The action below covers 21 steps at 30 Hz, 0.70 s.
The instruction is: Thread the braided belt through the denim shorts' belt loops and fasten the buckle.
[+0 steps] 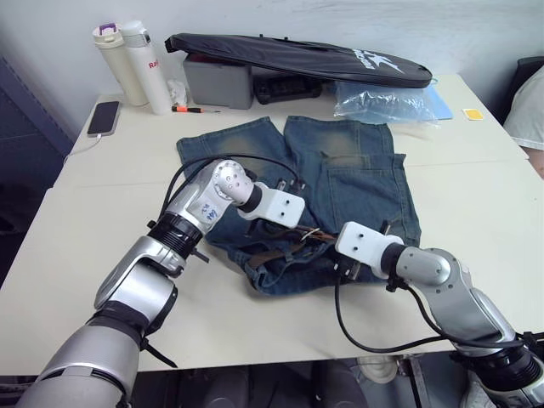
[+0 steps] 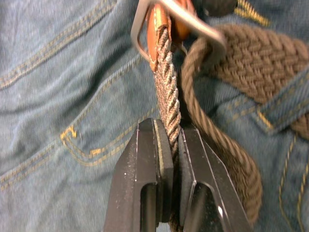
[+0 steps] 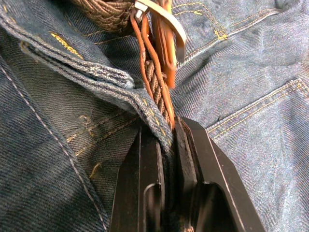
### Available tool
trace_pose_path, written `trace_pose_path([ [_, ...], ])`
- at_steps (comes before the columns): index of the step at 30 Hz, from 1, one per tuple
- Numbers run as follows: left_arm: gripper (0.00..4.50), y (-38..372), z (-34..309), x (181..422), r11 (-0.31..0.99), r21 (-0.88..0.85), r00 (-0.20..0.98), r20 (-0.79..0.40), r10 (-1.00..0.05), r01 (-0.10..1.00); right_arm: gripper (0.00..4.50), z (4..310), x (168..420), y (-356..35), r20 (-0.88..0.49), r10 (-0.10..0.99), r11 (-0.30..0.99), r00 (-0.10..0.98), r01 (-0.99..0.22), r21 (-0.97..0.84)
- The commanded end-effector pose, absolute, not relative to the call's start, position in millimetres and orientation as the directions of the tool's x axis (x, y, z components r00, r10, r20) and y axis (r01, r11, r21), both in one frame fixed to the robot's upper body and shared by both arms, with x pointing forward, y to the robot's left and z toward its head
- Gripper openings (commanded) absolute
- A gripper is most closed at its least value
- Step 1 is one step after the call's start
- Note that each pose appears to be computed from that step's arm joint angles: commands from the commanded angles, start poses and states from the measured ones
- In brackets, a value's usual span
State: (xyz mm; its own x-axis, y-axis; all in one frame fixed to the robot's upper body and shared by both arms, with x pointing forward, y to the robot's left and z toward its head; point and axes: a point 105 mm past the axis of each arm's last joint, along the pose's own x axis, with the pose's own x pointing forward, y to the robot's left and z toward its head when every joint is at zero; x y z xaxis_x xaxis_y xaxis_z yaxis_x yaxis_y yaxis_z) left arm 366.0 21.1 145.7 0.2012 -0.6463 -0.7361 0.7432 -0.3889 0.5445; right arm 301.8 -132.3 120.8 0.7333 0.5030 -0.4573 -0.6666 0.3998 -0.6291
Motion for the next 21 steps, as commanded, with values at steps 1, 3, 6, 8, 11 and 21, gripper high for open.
trace_pose_path([
  [1, 0.0, 6, 163, 360, -0.391, 0.563, 0.172, -0.702, -0.691, 0.728, 0.01, 142, 300, -122, -0.385, 0.539, 0.391, 0.749, -0.627, -0.673],
  [3, 0.0, 2, 164, 356, -0.386, 0.546, 0.144, -0.694, -0.705, 0.743, 0.01, 143, 300, -121, -0.384, 0.542, 0.391, 0.748, -0.629, -0.672],
  [6, 0.0, -5, 165, 351, -0.367, 0.511, 0.11, -0.684, -0.721, 0.777, 0.01, 144, 300, -118, -0.381, 0.554, 0.393, 0.741, -0.635, -0.665],
  [8, 0.0, -10, 167, 346, -0.335, 0.462, 0.068, -0.662, -0.746, 0.822, 0.01, 145, 299, -117, -0.379, 0.557, 0.395, 0.739, -0.637, -0.662],
  [11, 0.0, -15, 167, 339, -0.296, 0.368, 0.015, -0.648, -0.762, 0.881, 0.01, 144, 299, -117, -0.379, 0.558, 0.398, 0.738, -0.639, -0.658],
  [21, 0.0, -25, 166, 330, -0.287, 0.317, -0.013, -0.651, -0.759, 0.904, 0.01, 145, 297, -110, -0.38, 0.582, 0.38, 0.719, -0.654, -0.654],
])
